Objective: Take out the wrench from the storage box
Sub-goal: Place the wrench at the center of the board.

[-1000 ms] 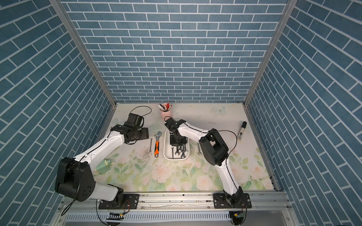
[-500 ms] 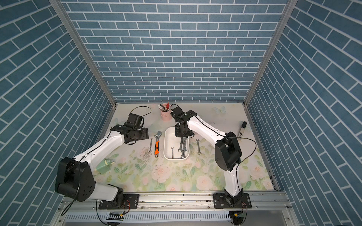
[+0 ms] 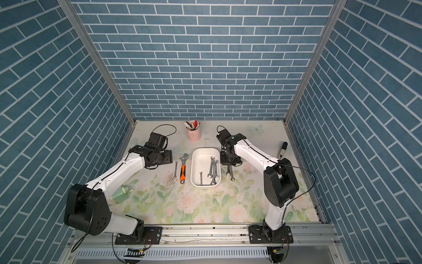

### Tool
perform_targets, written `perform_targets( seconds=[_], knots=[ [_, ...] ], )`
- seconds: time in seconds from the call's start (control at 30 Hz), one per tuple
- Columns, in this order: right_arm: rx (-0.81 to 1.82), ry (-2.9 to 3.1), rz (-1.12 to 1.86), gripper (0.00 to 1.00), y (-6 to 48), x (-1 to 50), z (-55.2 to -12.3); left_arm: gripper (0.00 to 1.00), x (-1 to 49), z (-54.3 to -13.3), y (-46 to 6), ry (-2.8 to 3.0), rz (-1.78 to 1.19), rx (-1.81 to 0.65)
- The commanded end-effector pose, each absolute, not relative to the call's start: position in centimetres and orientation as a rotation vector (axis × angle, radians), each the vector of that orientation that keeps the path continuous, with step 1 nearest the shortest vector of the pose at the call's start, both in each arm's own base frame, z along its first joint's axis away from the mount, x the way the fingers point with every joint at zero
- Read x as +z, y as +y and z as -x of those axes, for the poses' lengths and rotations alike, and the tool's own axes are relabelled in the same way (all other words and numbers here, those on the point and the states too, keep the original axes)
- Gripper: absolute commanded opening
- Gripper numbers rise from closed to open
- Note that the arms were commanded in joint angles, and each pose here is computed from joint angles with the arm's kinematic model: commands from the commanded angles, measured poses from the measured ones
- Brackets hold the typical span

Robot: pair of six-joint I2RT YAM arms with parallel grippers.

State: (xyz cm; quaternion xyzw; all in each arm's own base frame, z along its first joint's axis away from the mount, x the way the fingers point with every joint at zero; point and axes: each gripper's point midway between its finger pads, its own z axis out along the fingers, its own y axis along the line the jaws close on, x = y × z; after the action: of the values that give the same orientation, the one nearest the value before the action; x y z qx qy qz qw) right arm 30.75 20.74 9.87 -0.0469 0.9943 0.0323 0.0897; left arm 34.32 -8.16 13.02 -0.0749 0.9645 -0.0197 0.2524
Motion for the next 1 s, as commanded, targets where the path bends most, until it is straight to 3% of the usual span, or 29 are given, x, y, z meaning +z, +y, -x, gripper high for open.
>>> perform_targets(
  seconds=[0.0,0.77,0.87,0.97],
  knots=[
    [0.150,2.906,0.207,0.09,20.1,10.1,-31.3,0.71,13.8,-34.2,-7.7,2.615,0.234,-0.048],
    [0.171,2.996,0.290,0.07,15.5,1.5,-32.0,0.71,17.7,-32.8,-16.9,2.506,0.143,-0.265],
    [0.171,3.004,0.280,0.11,15.3,1.1,-31.8,0.71,17.9,-32.5,-18.7,2.498,0.111,-0.291],
    [0.169,3.011,0.264,0.21,15.1,1.0,-31.6,0.71,17.8,-32.2,-20.7,2.501,0.069,-0.302]
  ],
)
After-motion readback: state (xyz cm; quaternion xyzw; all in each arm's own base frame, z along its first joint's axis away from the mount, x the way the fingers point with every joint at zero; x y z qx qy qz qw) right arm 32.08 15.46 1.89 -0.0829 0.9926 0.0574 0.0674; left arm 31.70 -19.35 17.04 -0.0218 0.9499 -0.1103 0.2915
